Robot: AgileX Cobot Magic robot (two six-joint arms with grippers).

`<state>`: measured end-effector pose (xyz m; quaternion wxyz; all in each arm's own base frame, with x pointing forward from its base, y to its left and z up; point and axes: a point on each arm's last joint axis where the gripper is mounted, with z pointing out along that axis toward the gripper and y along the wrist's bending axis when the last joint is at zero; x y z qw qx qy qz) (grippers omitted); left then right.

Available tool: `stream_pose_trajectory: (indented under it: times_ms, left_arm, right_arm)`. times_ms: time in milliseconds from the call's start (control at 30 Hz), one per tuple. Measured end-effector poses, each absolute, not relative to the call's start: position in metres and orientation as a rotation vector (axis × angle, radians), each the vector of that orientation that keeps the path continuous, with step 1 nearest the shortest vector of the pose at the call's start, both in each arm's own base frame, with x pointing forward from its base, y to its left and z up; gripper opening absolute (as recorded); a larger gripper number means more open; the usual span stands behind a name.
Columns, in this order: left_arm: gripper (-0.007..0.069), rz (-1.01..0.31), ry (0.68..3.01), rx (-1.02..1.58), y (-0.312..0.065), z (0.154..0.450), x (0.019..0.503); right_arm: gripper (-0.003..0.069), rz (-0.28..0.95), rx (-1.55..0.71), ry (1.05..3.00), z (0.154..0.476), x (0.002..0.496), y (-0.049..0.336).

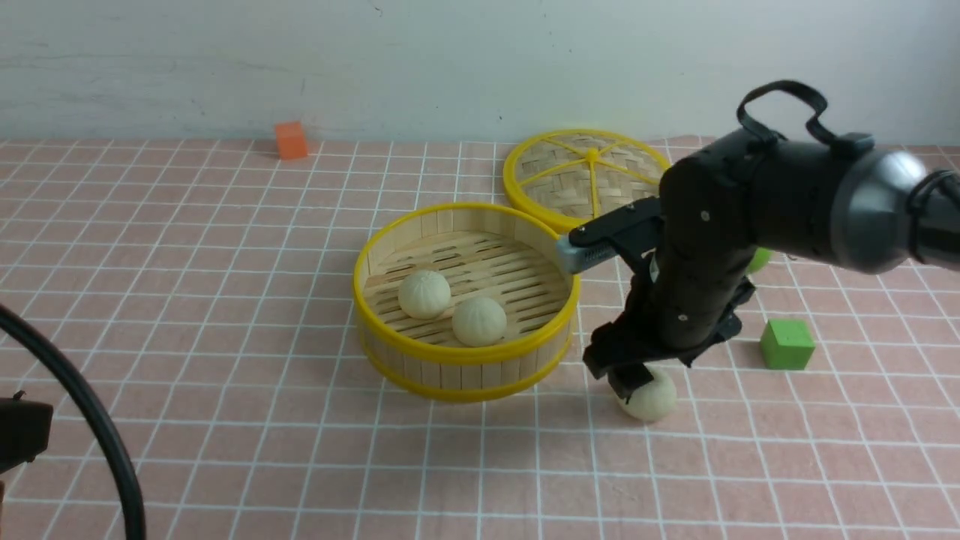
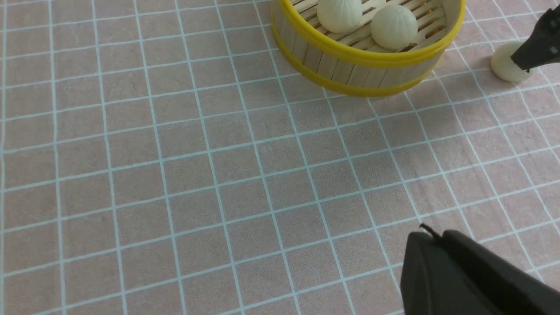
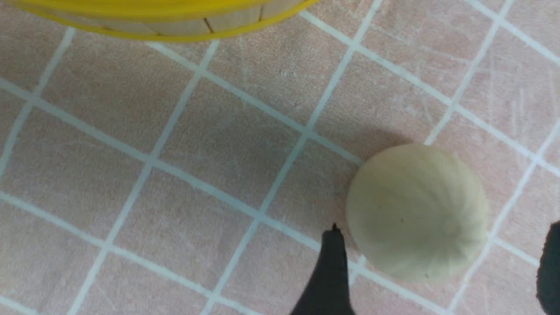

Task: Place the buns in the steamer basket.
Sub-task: Use the right arm to grab a steamed stuffed bun, then use the right arm to put the steamed stuffed bun into the steamer

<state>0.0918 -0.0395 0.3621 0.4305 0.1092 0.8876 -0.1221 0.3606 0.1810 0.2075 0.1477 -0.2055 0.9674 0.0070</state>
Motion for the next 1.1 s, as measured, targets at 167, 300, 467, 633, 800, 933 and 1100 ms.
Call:
stream_pose_trajectory:
  times_ms: [167, 300, 467, 633, 800, 933, 1100]
  left_arm:
    - [0.0019, -0.305, 2.214, 0.272, -0.039, 0.362, 0.092]
    - [0.0021, -0.305, 2.214, 0.272, -0.039, 0.362, 0.092]
    - [0.0021, -0.305, 2.214, 0.272, -0.039, 0.362, 0.092]
    - [0.0021, -0.305, 2.214, 0.272, -0.039, 0.362, 0.092]
    - [0.0021, -0.304, 2.213, 0.273, -0.039, 0.362, 0.092]
    - [0.0021, -0.304, 2.213, 0.273, -0.039, 0.362, 0.092]
    - [0.0021, -0.304, 2.212, 0.273, -0.039, 0.362, 0.092]
  right_arm:
    - [0.0494, 0.002, -0.602, 2.828, 0.185, 0.365, 0.183]
    - [0.0278, -0.003, -0.622, 2.829, 0.185, 0.364, 0.183]
    - [0.0032, 0.003, -0.625, 2.804, 0.198, 0.368, 0.185]
    - [0.0018, 0.072, -0.609, 2.655, 0.245, 0.384, 0.204]
    - [0.0018, 0.165, -0.584, 2.474, 0.277, 0.395, 0.221]
    - [0.0018, 0.196, -0.569, 2.393, 0.277, 0.403, 0.226]
    - [0.0031, 0.212, -0.566, 2.411, 0.246, 0.415, 0.234]
